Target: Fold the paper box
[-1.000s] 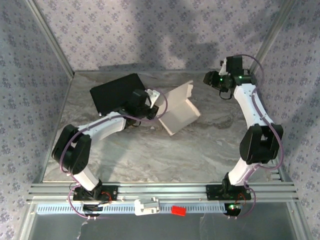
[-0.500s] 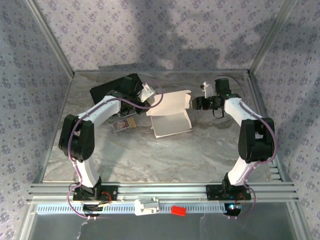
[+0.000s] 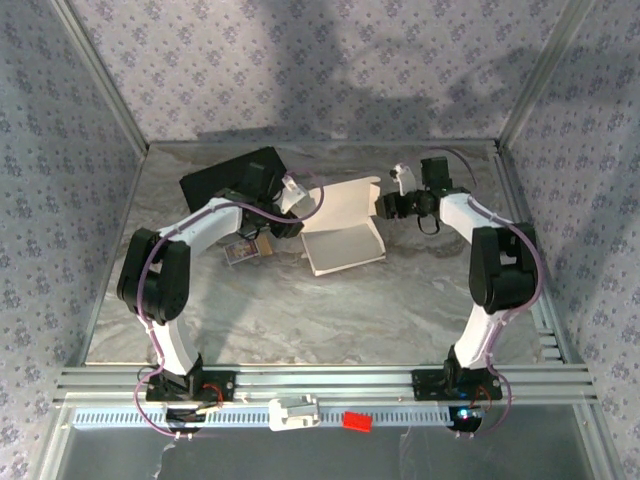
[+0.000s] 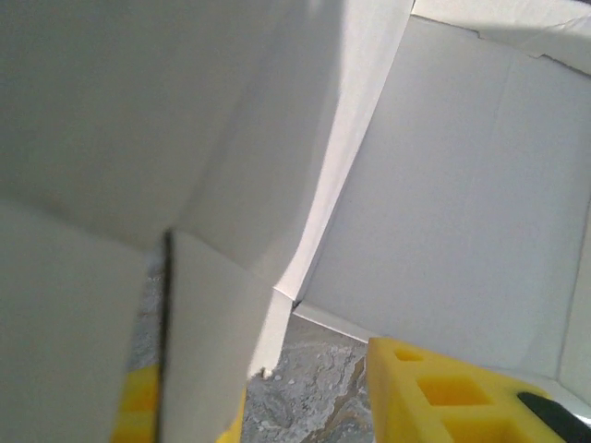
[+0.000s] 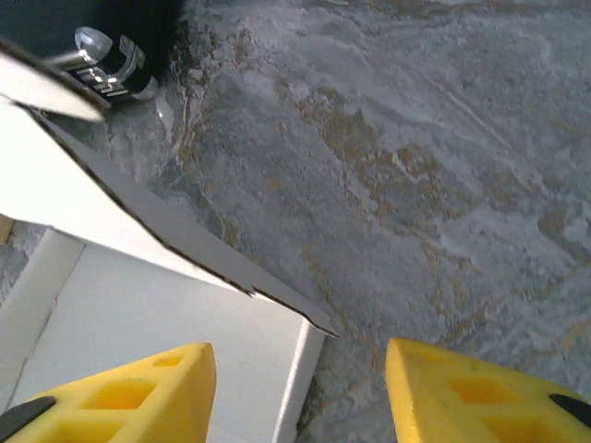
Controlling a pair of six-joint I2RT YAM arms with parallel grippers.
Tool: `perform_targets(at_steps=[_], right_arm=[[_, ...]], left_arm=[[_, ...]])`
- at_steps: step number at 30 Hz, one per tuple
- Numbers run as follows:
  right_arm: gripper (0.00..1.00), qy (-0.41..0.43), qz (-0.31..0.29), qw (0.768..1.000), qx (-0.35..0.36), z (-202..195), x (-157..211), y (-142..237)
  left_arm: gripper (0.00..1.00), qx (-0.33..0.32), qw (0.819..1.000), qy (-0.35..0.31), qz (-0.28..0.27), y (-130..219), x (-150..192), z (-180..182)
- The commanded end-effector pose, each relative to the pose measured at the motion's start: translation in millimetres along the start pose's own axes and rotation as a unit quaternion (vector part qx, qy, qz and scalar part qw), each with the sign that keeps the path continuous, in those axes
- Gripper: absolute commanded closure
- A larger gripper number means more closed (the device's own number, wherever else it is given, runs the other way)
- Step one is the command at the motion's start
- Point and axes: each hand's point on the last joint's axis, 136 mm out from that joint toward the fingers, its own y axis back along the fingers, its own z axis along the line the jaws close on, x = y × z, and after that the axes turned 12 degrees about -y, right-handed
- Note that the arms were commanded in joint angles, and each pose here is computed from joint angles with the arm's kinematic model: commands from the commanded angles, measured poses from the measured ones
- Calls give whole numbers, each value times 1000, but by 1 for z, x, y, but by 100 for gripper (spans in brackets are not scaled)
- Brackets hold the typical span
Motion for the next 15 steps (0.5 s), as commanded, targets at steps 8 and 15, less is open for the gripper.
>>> perform_targets(at_steps=[8, 15], right_arm=[[49, 28, 25, 998, -48, 18, -6, -10], [46, -11, 14, 999, -45, 8, -26, 2]], left_arm=[[70, -3, 999, 49, 6, -10, 6, 3], [79, 19, 999, 42, -3, -10, -3, 0]])
